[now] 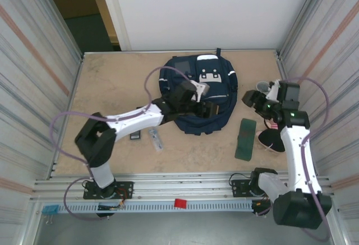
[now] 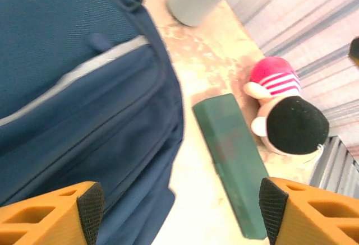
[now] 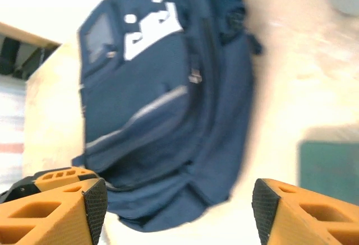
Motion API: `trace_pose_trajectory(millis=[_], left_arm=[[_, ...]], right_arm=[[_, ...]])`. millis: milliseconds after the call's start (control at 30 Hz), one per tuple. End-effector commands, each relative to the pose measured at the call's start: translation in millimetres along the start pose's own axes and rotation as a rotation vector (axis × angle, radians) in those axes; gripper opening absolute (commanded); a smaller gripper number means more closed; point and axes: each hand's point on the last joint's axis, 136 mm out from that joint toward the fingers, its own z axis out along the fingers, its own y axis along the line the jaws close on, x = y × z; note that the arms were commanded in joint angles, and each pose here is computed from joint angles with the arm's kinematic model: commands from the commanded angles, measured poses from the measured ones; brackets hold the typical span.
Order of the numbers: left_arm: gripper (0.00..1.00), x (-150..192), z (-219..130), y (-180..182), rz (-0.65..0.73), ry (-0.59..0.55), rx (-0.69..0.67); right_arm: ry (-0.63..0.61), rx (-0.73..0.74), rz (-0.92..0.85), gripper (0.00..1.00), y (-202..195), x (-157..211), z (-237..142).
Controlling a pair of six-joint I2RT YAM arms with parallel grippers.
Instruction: Pack the student bag
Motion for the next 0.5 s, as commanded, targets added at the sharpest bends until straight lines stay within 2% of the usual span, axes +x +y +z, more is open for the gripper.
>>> trace_pose_trajectory(millis=[0, 100, 233, 467], left_arm=[[0.75, 10.4, 31.3, -12.1, -0.02, 0.06, 0.066], [0.76, 21.7, 53.8, -2.8, -0.031, 0.093, 0.055], [0.76, 43.6, 68.8, 32.8, -0.05, 0.149, -0.03], [0.76, 60.5, 46.4, 87.8, -0.074, 0.171, -0.172]], right_arm=[[0.149, 0.145, 0.12, 0.71, -52.8, 49.2, 5.8], [0.171, 0.181, 0.148, 0.72, -68.5, 62.2, 13.2], [0.193, 0.211, 0.184, 0.73, -82.5, 73.4, 23.7], [0.185, 0.267, 0.216, 0.74, -97.0, 79.4, 26.7]])
